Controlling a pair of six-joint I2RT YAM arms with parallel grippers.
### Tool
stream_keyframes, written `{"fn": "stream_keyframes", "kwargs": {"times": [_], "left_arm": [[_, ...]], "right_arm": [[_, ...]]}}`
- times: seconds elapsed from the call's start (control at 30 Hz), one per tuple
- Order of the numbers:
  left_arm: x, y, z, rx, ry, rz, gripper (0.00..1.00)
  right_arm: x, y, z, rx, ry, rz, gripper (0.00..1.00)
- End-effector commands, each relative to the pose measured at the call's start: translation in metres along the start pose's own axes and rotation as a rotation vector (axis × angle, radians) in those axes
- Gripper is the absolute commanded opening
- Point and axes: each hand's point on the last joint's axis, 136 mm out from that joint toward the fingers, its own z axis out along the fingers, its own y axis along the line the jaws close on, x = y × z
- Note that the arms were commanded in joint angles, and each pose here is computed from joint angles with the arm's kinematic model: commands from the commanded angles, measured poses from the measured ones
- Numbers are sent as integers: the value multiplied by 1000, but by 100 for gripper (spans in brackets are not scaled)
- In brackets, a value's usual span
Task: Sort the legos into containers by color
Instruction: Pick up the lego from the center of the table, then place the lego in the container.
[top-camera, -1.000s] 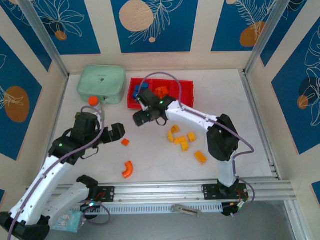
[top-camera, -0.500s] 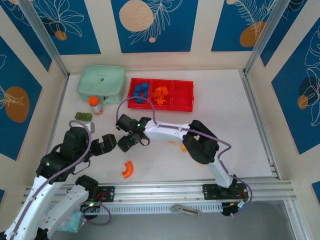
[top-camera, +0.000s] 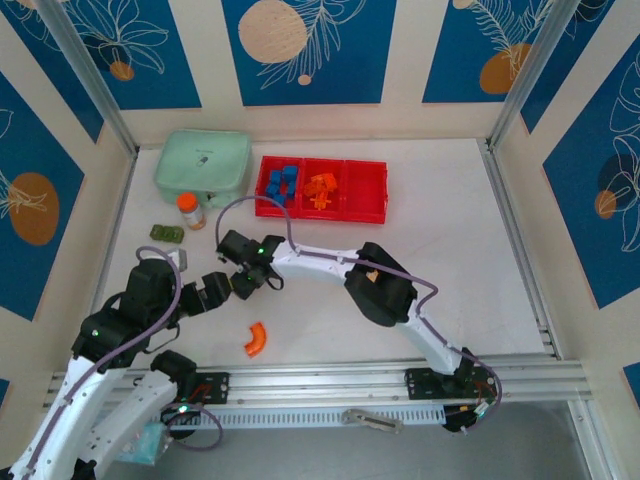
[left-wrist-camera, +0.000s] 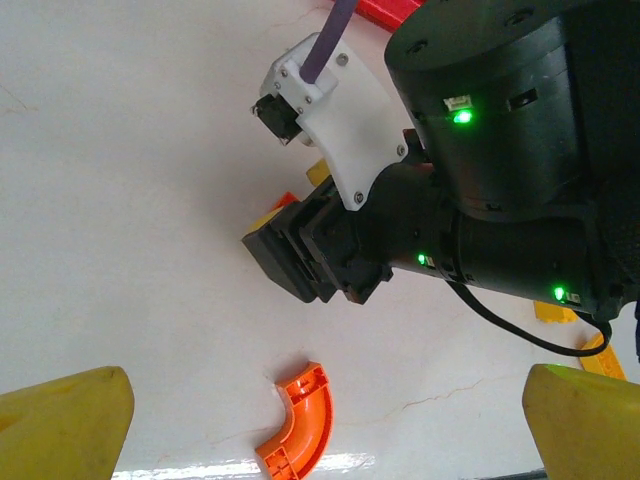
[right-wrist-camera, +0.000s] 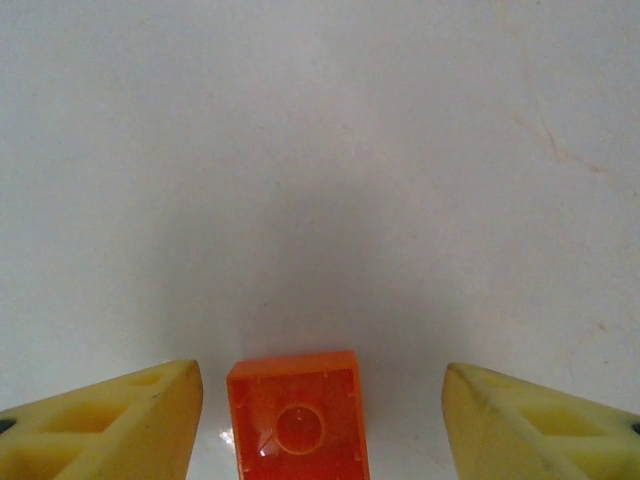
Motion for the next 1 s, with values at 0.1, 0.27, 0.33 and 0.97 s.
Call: {"fn": "stream_keyframes", "kwargs": {"times": [0.1, 0.27, 0.33, 0.97], "left_arm": [[0, 8, -1, -33, -8, -10, 99], [-1, 6, 0, -27, -11, -13, 99], [-1, 5, 0, -23, -8, -13, 99], [-31, -35, 11, 86, -30, 38, 99]], "right_arm": [[15, 8, 13, 10, 63, -53, 59], [15, 6, 9, 23, 59, -57, 46], [11, 6, 2, 24, 41, -53, 39], [-23, -127, -128, 90, -167, 281, 29]]}}
